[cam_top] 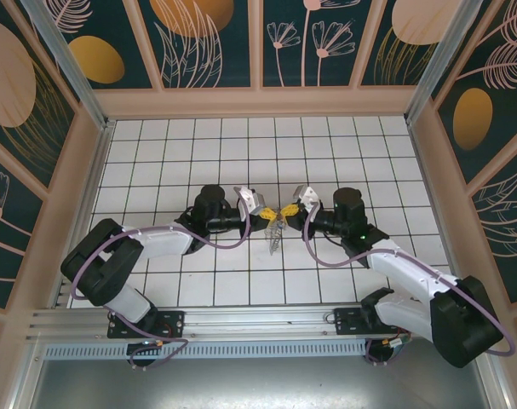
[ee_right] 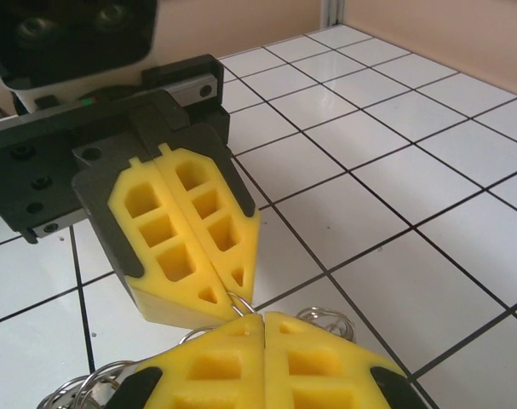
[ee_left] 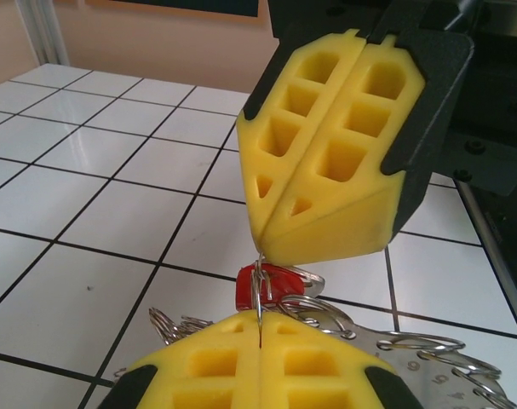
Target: Put the keys on the keyring
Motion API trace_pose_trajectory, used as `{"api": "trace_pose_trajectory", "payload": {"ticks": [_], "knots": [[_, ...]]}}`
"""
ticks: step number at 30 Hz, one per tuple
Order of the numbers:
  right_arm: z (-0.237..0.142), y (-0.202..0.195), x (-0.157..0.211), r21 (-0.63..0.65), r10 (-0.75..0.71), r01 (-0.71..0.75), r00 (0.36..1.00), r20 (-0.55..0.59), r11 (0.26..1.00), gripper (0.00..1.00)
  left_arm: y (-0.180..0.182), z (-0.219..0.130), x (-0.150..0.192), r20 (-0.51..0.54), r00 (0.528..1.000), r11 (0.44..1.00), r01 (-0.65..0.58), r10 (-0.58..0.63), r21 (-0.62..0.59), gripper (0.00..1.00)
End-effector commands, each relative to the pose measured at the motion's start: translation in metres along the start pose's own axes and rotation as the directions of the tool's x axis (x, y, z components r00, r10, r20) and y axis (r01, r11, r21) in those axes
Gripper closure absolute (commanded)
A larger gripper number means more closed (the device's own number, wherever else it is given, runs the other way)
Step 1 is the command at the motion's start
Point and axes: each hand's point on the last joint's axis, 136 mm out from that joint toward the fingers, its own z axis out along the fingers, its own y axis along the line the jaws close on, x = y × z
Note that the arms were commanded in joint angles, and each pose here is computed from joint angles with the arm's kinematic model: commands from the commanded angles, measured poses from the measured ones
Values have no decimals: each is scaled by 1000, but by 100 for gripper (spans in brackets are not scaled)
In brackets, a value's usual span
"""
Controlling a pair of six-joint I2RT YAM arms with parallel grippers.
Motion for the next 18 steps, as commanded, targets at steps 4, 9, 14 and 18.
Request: {"api": "trace_pose_trajectory", "payload": {"ticks": [4,9,14,18], "knots": [[-5,3,-42,4,-102,102,989,104,995,100,-3,2,7,1,999,999,35,-35,22,95],[-3,7,-42,-9,-125,126,988,92,992,100,-2,2,6,0,999,999,33,-33,21,92],[-3,8,-41,-14,-135,136,987,86,991,100,-3,2,3,-3,1000,999,26,-26,24,92],[-2,8,-40,-20,-141,143,987,81,989,100,-3,2,2,-7,1000,1000,18,-18,25,86]]}}
